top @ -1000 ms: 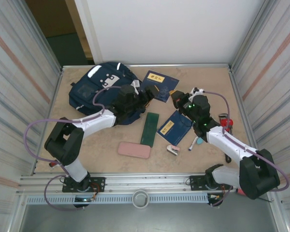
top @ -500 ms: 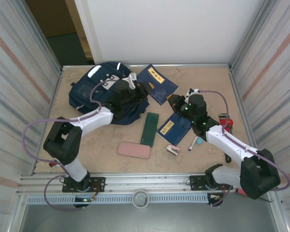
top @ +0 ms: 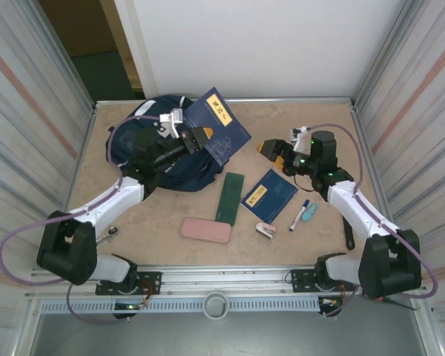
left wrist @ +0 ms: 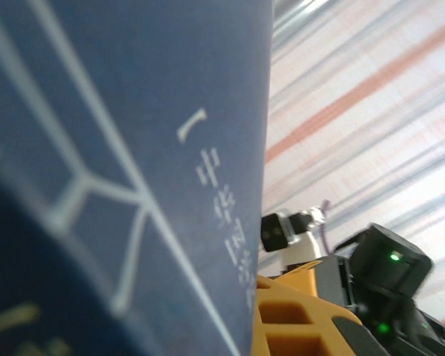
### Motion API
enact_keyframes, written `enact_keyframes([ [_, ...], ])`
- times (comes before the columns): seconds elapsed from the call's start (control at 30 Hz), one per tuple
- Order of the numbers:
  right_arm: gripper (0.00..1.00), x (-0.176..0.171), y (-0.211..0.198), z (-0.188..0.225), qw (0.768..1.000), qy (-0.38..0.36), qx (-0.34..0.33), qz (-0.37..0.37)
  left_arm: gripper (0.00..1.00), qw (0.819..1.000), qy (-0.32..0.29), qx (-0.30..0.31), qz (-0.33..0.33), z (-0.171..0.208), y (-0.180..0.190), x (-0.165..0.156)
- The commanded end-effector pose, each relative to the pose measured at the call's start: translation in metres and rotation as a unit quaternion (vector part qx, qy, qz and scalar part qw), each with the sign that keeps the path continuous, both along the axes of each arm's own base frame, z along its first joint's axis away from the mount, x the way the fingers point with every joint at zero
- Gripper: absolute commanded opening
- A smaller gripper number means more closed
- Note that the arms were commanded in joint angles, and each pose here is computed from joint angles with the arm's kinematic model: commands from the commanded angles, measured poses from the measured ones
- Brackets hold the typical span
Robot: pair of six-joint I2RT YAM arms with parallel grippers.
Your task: Pack books, pencil case, and school supplies into a backpack
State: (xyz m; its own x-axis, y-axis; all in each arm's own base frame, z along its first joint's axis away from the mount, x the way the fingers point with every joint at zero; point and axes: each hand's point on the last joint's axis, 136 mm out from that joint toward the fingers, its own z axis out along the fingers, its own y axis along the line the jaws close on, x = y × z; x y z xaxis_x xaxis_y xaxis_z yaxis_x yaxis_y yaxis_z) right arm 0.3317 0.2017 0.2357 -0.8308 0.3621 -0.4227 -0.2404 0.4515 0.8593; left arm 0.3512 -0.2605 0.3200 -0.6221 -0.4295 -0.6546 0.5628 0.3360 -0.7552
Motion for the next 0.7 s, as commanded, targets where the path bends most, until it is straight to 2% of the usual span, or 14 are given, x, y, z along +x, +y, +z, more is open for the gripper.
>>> enact_keyframes([
  [0.0, 0.99, -0.006, 0.040, 0.060, 0.992, -0.091, 0.064, 0.065, 0.00, 0.998, -0.053, -0.019, -0.019, 0.029, 0.005, -0.018],
  [0.13, 0.99, -0.005, 0.072, 0.080, 0.983, -0.114, 0.127, 0.071, 0.00, 0.998, -0.041, -0.049, -0.003, 0.033, 0.009, -0.018],
  [0.2, 0.94, -0.002, 0.081, 0.087, 0.979, -0.121, 0.150, 0.062, 0.00, 0.998, -0.035, -0.061, -0.001, 0.033, 0.008, -0.019],
  [0.27, 0.79, 0.000, 0.089, 0.093, 0.977, -0.123, 0.162, 0.056, 0.00, 0.997, -0.029, -0.066, 0.003, 0.030, 0.005, -0.019],
  [0.4, 0.34, 0.004, 0.094, 0.097, 0.977, -0.129, 0.168, 0.038, 0.01, 0.997, -0.011, -0.067, 0.021, 0.019, 0.004, -0.015],
  [0.47, 0.14, 0.011, 0.084, 0.090, 0.980, -0.119, 0.159, 0.008, 0.14, 0.997, 0.004, -0.061, 0.040, 0.010, 0.008, -0.010],
  [0.53, 0.01, 0.020, 0.067, 0.077, 0.986, -0.098, 0.131, -0.023, 0.35, 0.997, 0.023, -0.028, 0.065, -0.007, 0.016, -0.004],
  [0.6, 0.00, 0.027, 0.046, 0.065, 0.991, -0.079, 0.101, -0.050, 0.53, 0.993, 0.051, 0.035, 0.105, -0.033, 0.033, 0.006],
  [0.67, 0.00, 0.032, 0.015, 0.057, 0.991, -0.067, 0.077, -0.084, 0.67, 0.979, 0.058, 0.134, 0.144, -0.059, 0.055, 0.015],
])
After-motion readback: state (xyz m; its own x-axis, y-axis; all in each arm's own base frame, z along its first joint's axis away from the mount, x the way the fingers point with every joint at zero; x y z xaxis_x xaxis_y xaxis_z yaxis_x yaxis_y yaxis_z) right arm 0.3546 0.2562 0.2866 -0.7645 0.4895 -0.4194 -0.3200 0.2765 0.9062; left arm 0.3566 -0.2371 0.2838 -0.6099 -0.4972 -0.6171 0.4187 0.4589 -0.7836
